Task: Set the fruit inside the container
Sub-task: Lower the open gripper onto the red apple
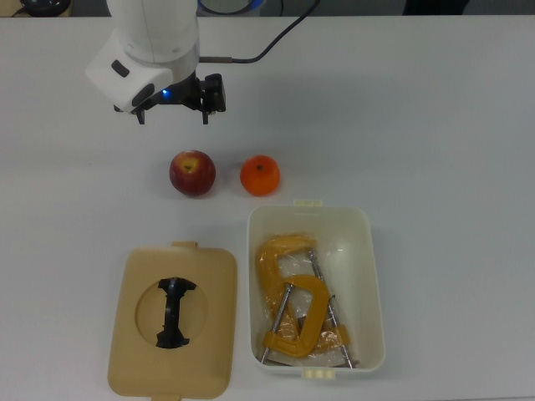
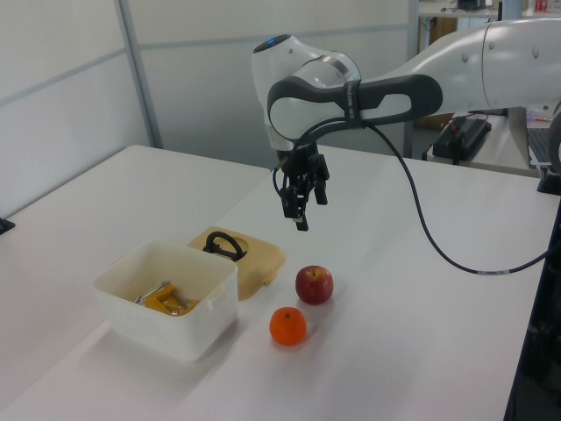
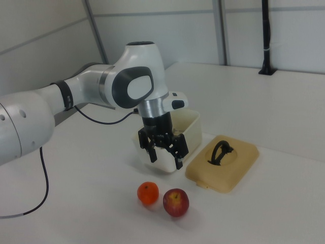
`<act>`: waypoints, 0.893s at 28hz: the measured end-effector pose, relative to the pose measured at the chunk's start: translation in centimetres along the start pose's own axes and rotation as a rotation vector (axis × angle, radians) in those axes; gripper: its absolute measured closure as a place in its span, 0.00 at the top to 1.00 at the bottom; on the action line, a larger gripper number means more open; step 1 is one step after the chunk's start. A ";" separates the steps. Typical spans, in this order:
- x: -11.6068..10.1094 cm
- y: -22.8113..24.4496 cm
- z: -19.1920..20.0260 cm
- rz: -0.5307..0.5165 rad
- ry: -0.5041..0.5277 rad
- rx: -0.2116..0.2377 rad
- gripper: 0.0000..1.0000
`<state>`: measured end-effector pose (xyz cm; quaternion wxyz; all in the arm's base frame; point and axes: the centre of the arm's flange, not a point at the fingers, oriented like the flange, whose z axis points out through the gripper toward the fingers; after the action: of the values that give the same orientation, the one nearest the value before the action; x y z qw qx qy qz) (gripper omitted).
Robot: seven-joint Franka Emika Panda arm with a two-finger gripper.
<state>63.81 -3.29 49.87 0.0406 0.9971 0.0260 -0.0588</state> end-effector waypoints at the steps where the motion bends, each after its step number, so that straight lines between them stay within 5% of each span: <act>1: -0.1 0.0 -0.1 0.000 0.002 0.000 1.00; 17: -6.7 -1.0 0.5 -0.077 0.019 -0.006 1.00; 25: -5.4 -4.2 6.4 -0.148 0.071 -0.008 1.00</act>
<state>57.51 0.15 43.87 0.0391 0.9938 0.1011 -0.0261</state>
